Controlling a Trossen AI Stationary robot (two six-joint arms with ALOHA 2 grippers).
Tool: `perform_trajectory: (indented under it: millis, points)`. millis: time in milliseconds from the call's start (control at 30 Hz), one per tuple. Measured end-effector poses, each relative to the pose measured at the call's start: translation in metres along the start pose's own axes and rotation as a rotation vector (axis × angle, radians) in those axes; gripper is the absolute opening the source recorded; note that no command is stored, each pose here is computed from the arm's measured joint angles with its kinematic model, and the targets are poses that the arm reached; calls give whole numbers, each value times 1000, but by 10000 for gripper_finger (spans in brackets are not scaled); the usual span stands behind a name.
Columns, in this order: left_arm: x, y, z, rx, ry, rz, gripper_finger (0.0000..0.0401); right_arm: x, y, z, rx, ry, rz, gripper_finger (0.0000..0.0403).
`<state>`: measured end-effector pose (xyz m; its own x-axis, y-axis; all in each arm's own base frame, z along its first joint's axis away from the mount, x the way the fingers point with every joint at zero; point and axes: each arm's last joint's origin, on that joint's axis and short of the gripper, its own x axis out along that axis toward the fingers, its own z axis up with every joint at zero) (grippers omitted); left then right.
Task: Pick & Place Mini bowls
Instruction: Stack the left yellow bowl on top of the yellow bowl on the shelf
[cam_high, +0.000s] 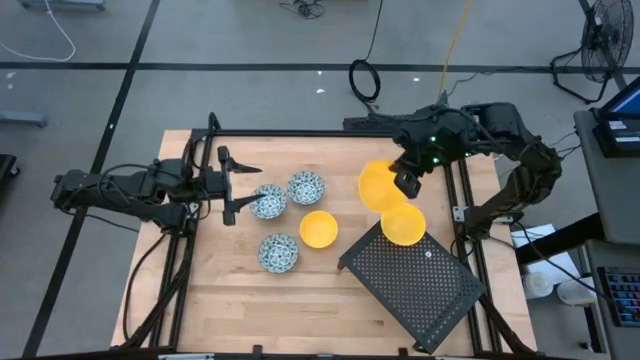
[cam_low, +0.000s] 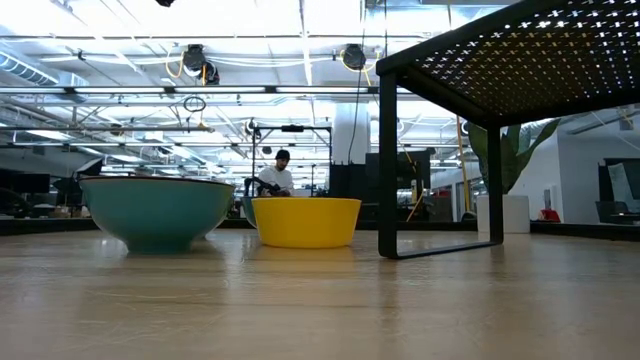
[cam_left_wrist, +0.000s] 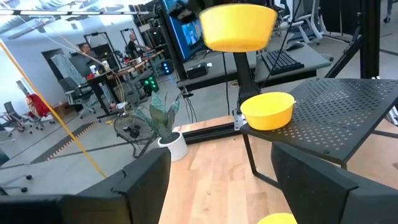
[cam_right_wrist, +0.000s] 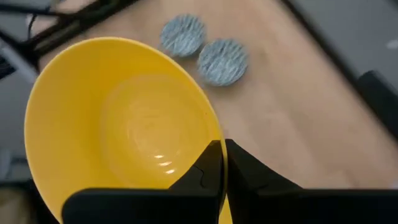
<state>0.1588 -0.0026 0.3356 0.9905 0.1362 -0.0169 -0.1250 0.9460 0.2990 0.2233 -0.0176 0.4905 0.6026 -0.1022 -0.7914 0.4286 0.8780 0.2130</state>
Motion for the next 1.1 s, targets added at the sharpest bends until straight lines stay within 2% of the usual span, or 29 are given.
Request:
perform_trajectory:
  millis: [267,500,767,1100]
  points:
    - [1,0,0,9,-2,-5,284,14,2,-11,-18,154,156,0]
    - [2,0,0,-15,-2,-4,276,25,-3,-25,-2,230,135,0]
    - [2,0,0,-15,-3,-3,286,29,-12,-46,37,287,105,0]
    - [2,0,0,-18,-2,-4,277,38,-21,-65,43,300,96,0]
